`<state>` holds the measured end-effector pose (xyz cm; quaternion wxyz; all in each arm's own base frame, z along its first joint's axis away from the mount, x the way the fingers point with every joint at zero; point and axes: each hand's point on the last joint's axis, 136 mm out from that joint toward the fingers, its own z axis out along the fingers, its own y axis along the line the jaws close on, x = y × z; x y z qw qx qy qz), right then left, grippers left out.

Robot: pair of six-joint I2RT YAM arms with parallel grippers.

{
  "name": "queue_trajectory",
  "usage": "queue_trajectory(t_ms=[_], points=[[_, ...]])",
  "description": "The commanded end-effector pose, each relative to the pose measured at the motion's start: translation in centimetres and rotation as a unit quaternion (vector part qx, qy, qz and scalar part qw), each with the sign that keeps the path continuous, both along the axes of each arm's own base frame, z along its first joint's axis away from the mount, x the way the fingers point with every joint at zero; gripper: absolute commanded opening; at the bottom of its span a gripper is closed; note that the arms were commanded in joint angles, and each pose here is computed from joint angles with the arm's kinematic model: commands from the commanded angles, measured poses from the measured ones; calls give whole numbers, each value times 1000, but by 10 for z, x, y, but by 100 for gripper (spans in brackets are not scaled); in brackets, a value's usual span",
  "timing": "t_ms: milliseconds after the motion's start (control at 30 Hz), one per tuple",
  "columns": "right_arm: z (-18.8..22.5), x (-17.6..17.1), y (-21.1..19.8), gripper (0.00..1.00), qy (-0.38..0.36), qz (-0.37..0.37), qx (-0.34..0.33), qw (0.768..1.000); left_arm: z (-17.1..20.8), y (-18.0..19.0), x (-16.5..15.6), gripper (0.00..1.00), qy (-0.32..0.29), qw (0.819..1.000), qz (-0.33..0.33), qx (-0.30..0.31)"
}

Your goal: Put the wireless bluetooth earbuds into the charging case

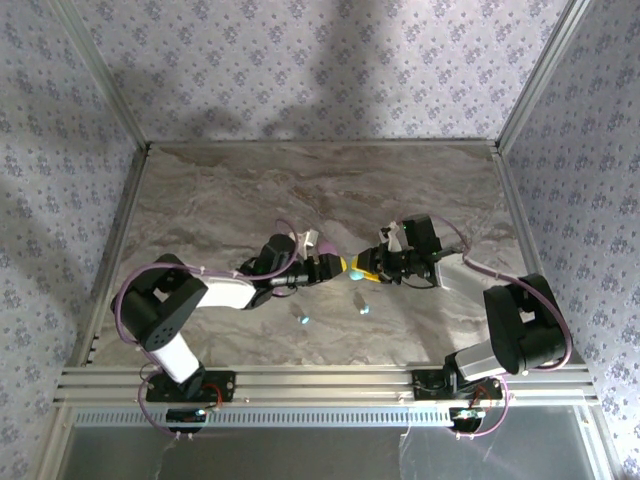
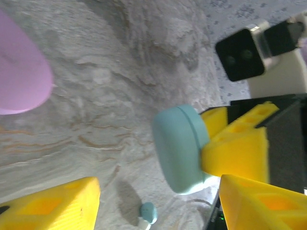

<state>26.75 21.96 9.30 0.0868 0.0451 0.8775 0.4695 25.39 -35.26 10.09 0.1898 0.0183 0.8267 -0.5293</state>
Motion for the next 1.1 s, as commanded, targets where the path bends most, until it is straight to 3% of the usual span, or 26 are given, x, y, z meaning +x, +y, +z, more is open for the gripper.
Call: queue_trajectory(t_ms=[0,433,867,1067], points=[[7,-3,2,33,1,2,22,1000,8,-12,0,68,-3,999,-13,-38],[12,-2,6,33,8,-5,48,999,-4,-17,-1,67,15,998,-11,-55],[10,1,2,33,13,-15,46,999,-7,-16,-6,59,17,998,-12,-56],[10,1,3,33,15,-15,47,999,-7,-18,-7,62,17,998,-14,-58]])
